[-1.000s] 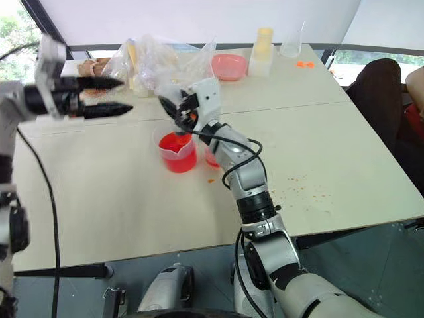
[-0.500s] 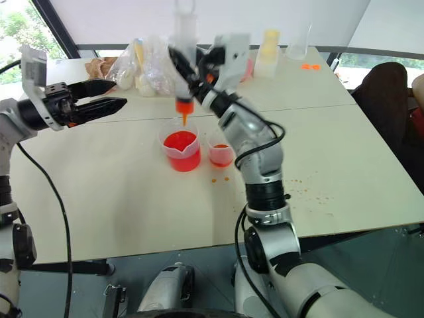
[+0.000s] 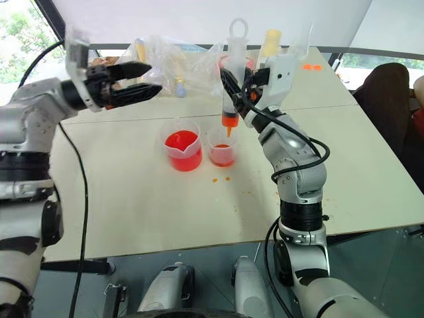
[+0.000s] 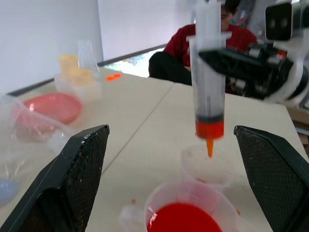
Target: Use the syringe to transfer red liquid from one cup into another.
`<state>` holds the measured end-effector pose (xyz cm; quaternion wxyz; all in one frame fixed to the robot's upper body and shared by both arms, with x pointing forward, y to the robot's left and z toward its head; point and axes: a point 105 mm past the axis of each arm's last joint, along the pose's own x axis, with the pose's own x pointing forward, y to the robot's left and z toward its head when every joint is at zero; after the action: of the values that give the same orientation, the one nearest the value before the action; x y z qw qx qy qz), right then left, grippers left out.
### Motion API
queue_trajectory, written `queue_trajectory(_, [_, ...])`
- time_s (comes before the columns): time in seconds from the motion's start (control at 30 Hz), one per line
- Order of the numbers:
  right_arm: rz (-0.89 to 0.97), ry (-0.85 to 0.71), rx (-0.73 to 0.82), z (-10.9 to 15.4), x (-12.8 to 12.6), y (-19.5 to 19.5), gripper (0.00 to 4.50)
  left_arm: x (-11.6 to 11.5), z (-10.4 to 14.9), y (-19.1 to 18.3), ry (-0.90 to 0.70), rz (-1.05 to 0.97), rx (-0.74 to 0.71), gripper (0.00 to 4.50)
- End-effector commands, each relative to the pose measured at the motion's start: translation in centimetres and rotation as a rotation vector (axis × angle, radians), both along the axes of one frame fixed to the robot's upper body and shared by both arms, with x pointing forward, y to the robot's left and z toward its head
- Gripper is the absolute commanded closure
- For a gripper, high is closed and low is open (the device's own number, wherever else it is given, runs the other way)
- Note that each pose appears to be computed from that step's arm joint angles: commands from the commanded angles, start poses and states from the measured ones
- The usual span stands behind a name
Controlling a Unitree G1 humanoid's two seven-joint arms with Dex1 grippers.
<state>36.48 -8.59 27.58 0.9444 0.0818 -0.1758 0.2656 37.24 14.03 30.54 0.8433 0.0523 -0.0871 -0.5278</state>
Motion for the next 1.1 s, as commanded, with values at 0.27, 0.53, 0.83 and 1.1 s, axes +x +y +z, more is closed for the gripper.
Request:
queue_trajectory(0.27, [0.006,-0.073,-0.001,0.6,-0.5,1.1,3.01,2.7,5.2,-6.3,-0.277,-0.049,0.052,0.17])
queue_trajectory(0.53, [0.004,-0.077,-0.011,0.2,-0.7,1.5,3.01,2.9,5.7,-9.2,-0.321,-0.117,0.057,0.17])
queue_trajectory(0.83, [-0.003,-0.069,-0.016,-0.3,-0.5,1.7,3.01,2.3,6.7,-9.5,-0.332,-0.168,0.029,0.17])
queue_trajectory(1.1, [0.006,-0.061,-0.021,-0.7,-0.4,2.0,3.01,2.2,7.5,-9.4,-0.344,-0.170,-0.005,0.17])
